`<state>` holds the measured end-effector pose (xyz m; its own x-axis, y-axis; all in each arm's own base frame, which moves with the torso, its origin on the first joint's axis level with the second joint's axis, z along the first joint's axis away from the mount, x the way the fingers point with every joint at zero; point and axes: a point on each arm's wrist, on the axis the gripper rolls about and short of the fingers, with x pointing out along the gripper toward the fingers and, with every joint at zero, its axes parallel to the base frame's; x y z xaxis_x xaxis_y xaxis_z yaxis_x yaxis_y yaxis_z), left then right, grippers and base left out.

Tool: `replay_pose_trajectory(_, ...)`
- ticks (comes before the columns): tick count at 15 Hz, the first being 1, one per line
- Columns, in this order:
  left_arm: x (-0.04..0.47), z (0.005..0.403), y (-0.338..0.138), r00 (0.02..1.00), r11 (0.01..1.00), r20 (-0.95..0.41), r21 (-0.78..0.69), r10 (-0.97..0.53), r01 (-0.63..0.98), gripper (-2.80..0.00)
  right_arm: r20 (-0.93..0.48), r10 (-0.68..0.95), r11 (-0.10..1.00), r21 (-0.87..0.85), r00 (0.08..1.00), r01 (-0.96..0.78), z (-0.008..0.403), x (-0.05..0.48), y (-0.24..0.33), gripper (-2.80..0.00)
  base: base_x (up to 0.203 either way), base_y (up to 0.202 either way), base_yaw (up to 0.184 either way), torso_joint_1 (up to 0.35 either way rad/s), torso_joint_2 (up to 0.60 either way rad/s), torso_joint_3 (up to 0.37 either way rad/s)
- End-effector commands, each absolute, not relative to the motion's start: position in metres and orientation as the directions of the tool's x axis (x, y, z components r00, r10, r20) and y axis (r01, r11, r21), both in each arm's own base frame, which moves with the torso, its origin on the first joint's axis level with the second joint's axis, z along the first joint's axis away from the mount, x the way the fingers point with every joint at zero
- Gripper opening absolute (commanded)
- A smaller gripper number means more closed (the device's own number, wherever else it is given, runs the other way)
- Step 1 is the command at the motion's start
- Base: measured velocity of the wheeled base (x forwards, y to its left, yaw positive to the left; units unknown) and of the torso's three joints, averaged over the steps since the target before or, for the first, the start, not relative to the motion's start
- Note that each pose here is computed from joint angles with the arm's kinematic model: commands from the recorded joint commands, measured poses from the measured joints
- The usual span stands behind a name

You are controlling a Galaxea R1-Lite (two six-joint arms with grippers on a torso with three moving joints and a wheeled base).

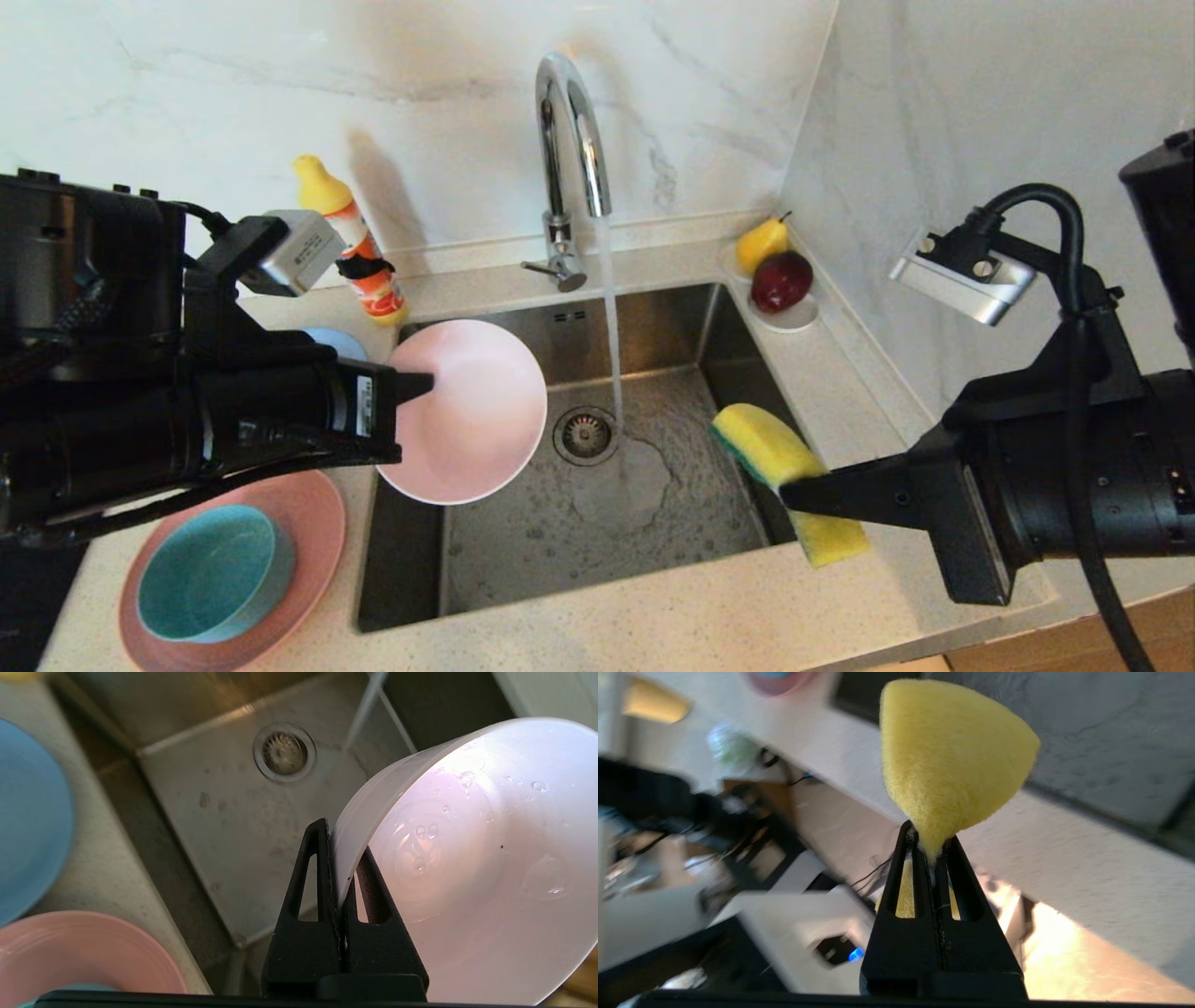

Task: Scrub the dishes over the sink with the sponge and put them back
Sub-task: Wipe the bowl

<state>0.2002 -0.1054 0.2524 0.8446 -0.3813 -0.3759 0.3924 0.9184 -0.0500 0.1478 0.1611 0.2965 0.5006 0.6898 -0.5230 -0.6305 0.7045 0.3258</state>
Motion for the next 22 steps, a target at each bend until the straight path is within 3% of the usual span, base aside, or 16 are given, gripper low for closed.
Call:
replay_pose_trajectory(1,0.201,0.244,-0.112,0.828,0.91,-0.401,-0.037,-0.392,0.414,-2.8,-0.529,0.724,0.665,0.368,0.442,-0.65,0.3,0.145,0.16,-2.8,0.0,0.0,0.0,0.0,0.0,0.0)
replay_pose_trajectory(12,0.213,0.215,-0.173,0.877,0.901,-0.283,0.084,-0.389,0.426,-2.8,-0.536,0.832,0.515,0.651,0.143,-0.558,0.3,0.182,0.207,-2.8,0.0,0.0,0.0,0.0,0.0,0.0)
replay_pose_trajectory(22,0.21,0.207,-0.176,0.91,0.906,-0.165,0.132,-0.38,0.403,-2.8,-0.576,0.806,0.574,0.703,0.137,-0.421,0.279,0.221,0.229,-2.8,0.0,0.0,0.0,0.0,0.0,0.0)
